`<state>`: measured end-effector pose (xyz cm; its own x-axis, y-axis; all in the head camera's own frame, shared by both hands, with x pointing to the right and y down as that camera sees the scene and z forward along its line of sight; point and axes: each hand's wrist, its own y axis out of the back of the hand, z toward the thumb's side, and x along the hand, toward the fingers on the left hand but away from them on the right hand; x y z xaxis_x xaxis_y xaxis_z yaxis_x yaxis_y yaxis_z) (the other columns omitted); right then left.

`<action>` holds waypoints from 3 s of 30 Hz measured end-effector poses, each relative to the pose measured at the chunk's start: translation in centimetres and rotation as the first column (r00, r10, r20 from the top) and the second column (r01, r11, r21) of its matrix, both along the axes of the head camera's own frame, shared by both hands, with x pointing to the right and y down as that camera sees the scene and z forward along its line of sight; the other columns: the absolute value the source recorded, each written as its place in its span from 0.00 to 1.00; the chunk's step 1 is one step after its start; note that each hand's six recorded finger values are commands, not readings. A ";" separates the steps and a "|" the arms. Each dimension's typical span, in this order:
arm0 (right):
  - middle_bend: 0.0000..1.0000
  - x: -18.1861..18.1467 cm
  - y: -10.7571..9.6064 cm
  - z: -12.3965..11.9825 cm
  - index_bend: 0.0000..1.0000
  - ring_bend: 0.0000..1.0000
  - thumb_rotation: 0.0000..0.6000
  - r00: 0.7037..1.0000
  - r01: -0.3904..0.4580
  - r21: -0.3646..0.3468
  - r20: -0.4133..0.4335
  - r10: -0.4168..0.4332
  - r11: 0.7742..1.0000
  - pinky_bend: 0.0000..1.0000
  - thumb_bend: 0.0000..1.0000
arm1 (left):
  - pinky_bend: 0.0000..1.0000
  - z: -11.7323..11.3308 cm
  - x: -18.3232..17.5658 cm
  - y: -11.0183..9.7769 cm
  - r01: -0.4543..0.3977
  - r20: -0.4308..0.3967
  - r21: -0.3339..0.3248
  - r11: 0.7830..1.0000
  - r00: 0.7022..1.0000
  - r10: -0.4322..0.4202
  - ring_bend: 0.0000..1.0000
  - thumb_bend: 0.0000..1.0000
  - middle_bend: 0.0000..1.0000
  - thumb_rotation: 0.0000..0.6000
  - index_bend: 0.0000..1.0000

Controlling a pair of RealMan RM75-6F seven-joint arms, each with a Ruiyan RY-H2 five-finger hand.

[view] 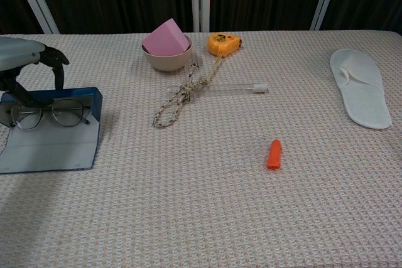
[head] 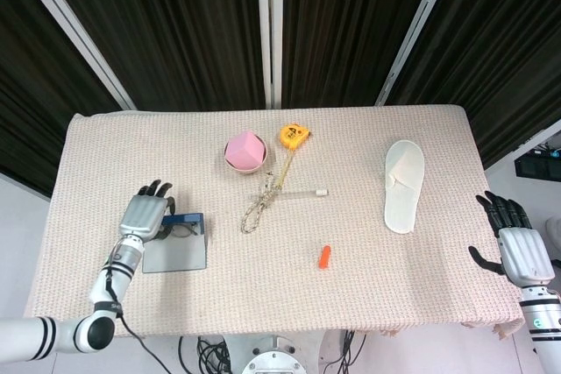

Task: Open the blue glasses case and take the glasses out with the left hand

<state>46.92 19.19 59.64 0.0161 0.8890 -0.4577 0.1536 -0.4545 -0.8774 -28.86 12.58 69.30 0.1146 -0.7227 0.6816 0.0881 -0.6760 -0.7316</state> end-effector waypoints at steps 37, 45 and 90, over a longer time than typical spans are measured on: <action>0.00 0.4 0.2 0.1 0.00 0.00 1.00 1.000 -0.010 -0.008 -0.004 0.010 1.000 0.00 0.22 | 0.12 0.8 0.7 -0.1 -0.104 0.018 0.263 0.959 0.995 0.103 0.01 0.37 0.10 1.00 0.55; 0.00 0.3 0.2 0.1 0.00 0.00 1.00 1.000 -0.008 -0.011 -0.006 0.008 1.000 0.00 0.22 | 0.12 1.1 -0.2 0.0 -0.102 0.029 0.304 0.947 0.995 0.098 0.01 0.37 0.10 1.00 0.55; 0.00 0.2 -0.3 -0.4 0.00 0.00 1.00 1.000 -0.013 0.014 0.017 0.012 1.000 0.00 0.22 | 0.12 -2.4 -2.3 4.4 0.052 -0.117 0.017 0.999 0.992 -0.049 0.01 0.31 0.10 1.00 0.29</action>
<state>47.10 18.93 59.24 0.0123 0.8954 -0.4452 0.1738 -0.4403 -0.8808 -31.12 16.93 66.93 0.1556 -0.7431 0.6508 -0.0326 -0.6623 -0.7485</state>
